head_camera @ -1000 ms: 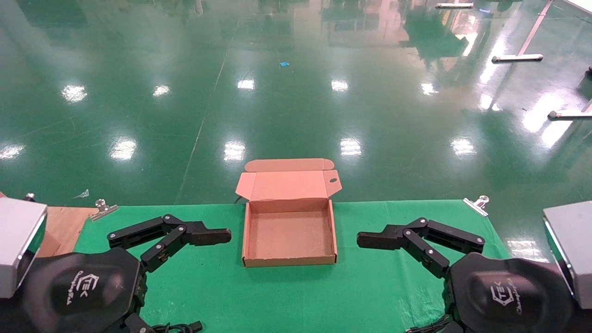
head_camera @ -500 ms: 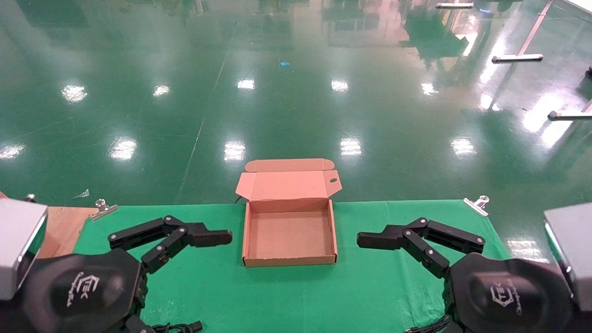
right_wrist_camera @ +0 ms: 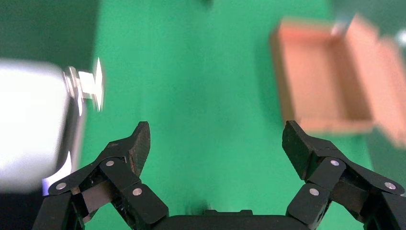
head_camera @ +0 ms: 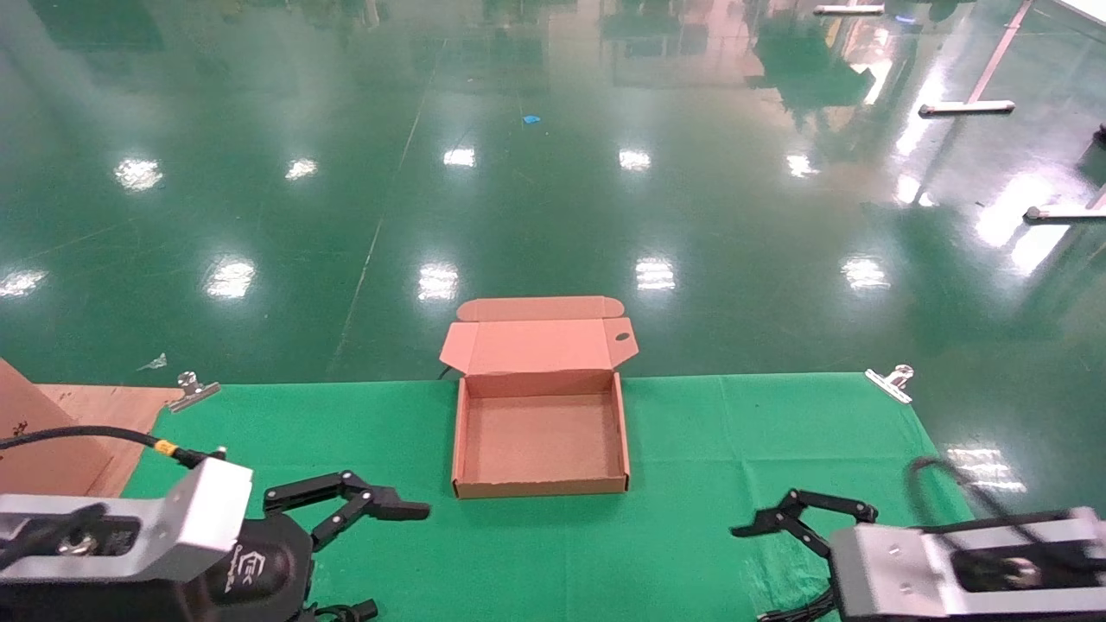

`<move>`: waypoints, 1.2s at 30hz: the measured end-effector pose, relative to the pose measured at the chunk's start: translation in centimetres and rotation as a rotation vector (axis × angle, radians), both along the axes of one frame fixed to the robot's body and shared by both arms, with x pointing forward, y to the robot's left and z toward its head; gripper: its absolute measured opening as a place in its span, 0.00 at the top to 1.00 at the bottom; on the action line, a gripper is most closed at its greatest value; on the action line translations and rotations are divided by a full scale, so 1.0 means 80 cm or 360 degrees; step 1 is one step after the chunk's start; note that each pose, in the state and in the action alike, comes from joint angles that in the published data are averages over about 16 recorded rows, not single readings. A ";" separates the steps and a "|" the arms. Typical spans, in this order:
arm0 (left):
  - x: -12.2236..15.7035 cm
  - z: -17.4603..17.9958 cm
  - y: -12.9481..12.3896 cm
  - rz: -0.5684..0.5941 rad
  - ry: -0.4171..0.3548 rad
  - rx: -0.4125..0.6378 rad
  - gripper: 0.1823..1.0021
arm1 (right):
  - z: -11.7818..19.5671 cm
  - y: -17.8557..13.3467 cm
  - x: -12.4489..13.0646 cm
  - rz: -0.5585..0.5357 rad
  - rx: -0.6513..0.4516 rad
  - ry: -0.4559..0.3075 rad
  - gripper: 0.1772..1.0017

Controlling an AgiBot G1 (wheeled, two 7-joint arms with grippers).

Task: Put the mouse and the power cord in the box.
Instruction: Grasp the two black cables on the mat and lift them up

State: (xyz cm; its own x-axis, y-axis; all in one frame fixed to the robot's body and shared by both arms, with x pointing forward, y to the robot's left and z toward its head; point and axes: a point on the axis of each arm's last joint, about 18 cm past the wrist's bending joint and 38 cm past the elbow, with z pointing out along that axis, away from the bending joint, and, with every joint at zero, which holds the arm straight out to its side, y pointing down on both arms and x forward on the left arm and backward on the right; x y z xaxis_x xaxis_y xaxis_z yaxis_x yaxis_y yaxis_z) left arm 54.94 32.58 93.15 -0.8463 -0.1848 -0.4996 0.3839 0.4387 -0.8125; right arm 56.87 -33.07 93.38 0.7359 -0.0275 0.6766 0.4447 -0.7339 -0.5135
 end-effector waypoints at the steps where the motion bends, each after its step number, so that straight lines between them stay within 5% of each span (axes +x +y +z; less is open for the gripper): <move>1: 0.007 -0.005 0.004 0.0026 0.0001 0.0049 0.00 | -0.003 -0.002 0.009 -0.0022 -0.0069 -0.0016 0.00; 9: 0.057 -0.042 0.048 0.0229 -0.0013 0.0459 0.00 | -0.016 -0.014 0.075 -0.0139 -0.0569 -0.0152 0.00; 16: 0.092 -0.067 0.075 0.0334 -0.0029 0.0757 0.00 | -0.033 -0.012 0.119 -0.0163 -0.0828 -0.0220 0.00; 36: 0.159 -0.141 0.096 0.0625 -0.0036 0.0973 0.00 | -0.125 0.000 0.175 -0.0136 -0.0933 -0.0126 0.00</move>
State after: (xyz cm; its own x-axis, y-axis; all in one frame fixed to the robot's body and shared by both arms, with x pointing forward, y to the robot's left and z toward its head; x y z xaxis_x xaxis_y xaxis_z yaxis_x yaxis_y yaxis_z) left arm 67.66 40.22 81.84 -0.7631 -0.1554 -0.6273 0.1183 0.9207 -0.3720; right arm 70.84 -33.08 83.39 0.6942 0.3103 0.6495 0.3920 -0.9197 0.0205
